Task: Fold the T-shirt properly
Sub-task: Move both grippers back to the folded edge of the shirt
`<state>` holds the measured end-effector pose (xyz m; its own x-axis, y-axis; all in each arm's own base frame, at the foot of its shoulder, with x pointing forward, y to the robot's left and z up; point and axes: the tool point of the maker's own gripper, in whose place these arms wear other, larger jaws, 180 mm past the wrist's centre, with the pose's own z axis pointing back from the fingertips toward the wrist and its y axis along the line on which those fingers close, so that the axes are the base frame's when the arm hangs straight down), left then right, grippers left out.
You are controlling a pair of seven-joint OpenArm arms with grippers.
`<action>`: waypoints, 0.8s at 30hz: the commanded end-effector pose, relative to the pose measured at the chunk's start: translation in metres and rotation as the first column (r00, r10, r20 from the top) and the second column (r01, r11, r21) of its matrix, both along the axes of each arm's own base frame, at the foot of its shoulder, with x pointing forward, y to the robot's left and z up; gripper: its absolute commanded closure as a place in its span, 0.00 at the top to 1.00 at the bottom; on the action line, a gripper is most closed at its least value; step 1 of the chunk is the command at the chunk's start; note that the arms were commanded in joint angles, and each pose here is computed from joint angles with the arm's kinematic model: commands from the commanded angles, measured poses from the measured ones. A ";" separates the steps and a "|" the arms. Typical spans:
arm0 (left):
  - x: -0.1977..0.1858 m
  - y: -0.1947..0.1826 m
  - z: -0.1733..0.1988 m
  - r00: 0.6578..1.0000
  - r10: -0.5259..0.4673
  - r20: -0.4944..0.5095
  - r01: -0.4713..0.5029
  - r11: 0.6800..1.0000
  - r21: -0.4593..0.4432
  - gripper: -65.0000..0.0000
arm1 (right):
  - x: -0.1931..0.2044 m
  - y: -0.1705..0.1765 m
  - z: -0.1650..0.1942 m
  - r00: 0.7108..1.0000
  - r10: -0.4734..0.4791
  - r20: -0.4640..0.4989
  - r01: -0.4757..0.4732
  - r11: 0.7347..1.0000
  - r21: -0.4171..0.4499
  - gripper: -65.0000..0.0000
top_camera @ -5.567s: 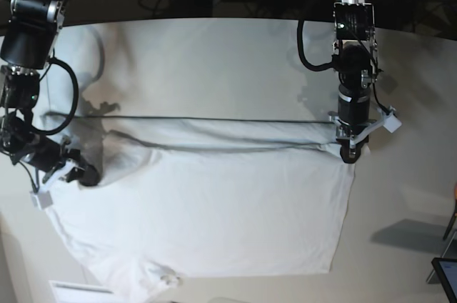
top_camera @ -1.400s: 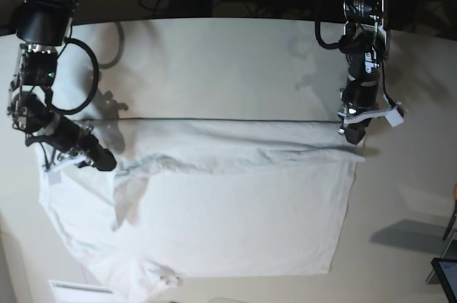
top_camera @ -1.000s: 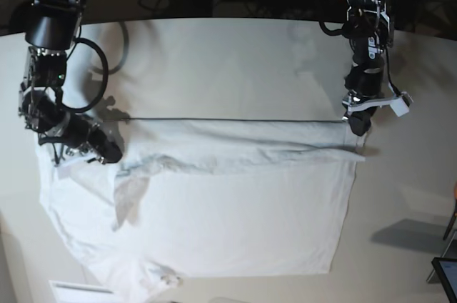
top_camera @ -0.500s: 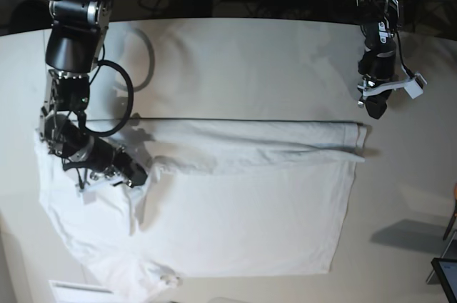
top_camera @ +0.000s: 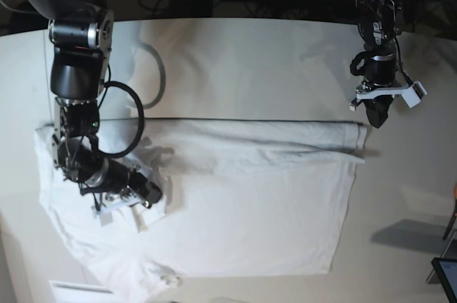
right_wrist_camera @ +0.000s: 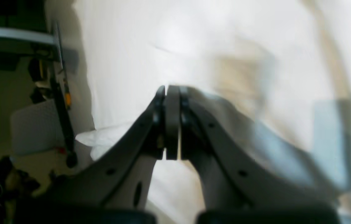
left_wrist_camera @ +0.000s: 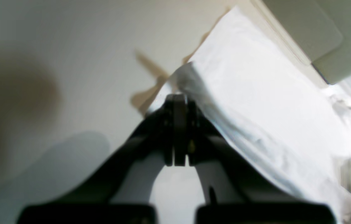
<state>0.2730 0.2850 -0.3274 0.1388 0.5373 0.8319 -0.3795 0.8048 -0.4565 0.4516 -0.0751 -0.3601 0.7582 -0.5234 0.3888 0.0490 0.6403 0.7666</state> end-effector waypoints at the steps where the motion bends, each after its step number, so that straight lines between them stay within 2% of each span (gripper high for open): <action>1: 0.007 0.003 0.017 0.999 -0.004 0.051 0.003 1.000 0.027 0.00 | 0.019 0.000 0.030 0.996 0.001 0.090 -0.002 1.000 0.003 0.00; 4: 0.017 0.002 0.019 0.999 -0.019 0.049 0.017 1.000 0.022 0.00 | 0.025 -0.009 0.045 0.985 0.037 0.168 -0.029 0.998 -0.050 0.00; 10: 0.041 -0.012 -0.008 0.985 -0.129 -0.119 0.119 0.989 -0.086 0.00 | 0.011 -0.039 0.072 0.951 0.069 0.302 -0.023 0.988 -0.153 0.00; 15: 0.060 -0.018 -0.010 0.978 -0.159 -0.136 0.141 0.981 -0.135 0.00 | -0.005 -0.048 0.081 0.934 0.088 0.347 -0.015 0.978 -0.206 0.00; 18: 0.069 -0.019 -0.016 0.972 -0.170 -0.161 0.144 0.976 -0.165 0.00 | -0.014 -0.060 0.086 0.927 0.065 0.369 0.016 0.977 -0.211 0.00; 24: 0.074 -0.036 -0.032 0.955 -0.211 -0.210 0.154 0.954 -0.259 0.00 | -0.021 -0.084 0.087 0.935 0.012 0.356 0.064 0.978 -0.200 0.00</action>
<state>0.3393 0.2472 -0.3741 0.4474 0.6723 0.5898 -0.3852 0.7400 -0.5513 0.4203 -0.1575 -0.2982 0.5918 -0.4144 0.6914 -0.1402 0.7918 0.5945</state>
